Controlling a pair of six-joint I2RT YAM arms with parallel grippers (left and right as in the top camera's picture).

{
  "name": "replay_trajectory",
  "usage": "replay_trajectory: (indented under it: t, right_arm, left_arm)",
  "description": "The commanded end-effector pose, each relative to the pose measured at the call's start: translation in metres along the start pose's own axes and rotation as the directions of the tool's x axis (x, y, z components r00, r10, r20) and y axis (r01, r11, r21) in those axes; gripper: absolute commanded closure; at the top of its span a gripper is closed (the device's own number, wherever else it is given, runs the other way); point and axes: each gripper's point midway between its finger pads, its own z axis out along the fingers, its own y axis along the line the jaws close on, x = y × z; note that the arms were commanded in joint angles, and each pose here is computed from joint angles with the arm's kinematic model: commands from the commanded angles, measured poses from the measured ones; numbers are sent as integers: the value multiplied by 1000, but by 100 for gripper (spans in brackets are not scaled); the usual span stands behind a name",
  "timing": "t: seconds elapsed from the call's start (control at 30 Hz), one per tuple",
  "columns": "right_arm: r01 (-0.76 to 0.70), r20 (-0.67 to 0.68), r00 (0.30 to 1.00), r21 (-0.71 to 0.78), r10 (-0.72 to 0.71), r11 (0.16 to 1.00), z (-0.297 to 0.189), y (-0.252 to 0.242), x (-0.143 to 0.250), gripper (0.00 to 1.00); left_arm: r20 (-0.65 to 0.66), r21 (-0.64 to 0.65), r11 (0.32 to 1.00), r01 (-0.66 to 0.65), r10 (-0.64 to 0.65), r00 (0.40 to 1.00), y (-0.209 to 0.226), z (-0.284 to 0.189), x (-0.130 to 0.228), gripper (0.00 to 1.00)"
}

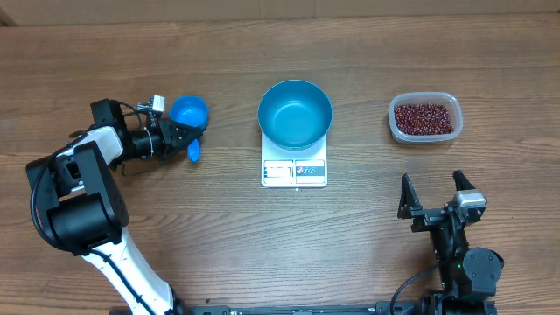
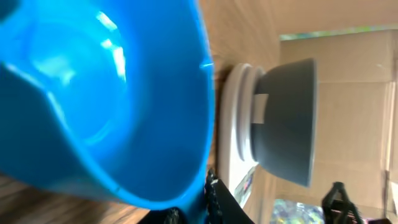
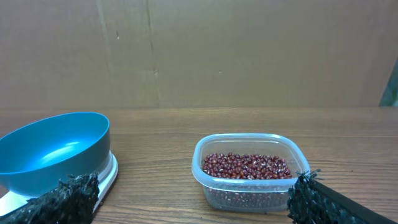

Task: Scoop item into bowl and weigh 150g on scale
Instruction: 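Close the left gripper on the blue scoop handle, then lift the blue scoop with the left gripper toward the scale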

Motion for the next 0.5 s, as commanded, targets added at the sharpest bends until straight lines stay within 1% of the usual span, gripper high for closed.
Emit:
replay_trajectory:
  t: [0.0, 0.13, 0.2, 0.23, 0.3, 0.33, 0.4, 0.47]
  right_arm:
    - [6, 3, 1000, -2, -6, 1000, 0, 0, 2, 0]
    - [6, 3, 1000, -2, -6, 1000, 0, 0, 2, 0]
    - [5, 3, 1000, -2, -5, 1000, 0, 0, 2, 0]
    - [5, 3, 1000, -1, -5, 1000, 0, 0, 2, 0]
    - [6, 3, 1000, -1, -6, 1000, 0, 0, 2, 0]
    - [5, 3, 1000, -1, -5, 1000, 0, 0, 2, 0]
    - [5, 3, 1000, -1, -5, 1000, 0, 0, 2, 0]
    - [5, 3, 1000, -1, -5, 1000, 0, 0, 2, 0]
  left_arm:
    - [9, 144, 989, -35, 34, 999, -23, -3, -3, 89]
    - [16, 216, 975, -61, 58, 998, -35, -5, -5, 96]
    - [19, 236, 969, -72, 69, 997, -39, -6, -6, 96]
    - [26, 239, 966, -98, 95, 995, -40, -6, -6, 96]
    - [19, 208, 974, -92, 90, 996, -34, -4, -4, 96]
    - [0, 170, 983, -72, 73, 997, -29, 0, 1, 96]
    - [-29, 136, 988, -69, 73, 997, -24, 5, 9, 96]
    - [-56, 101, 994, -40, 46, 997, -20, 10, 16, 96]
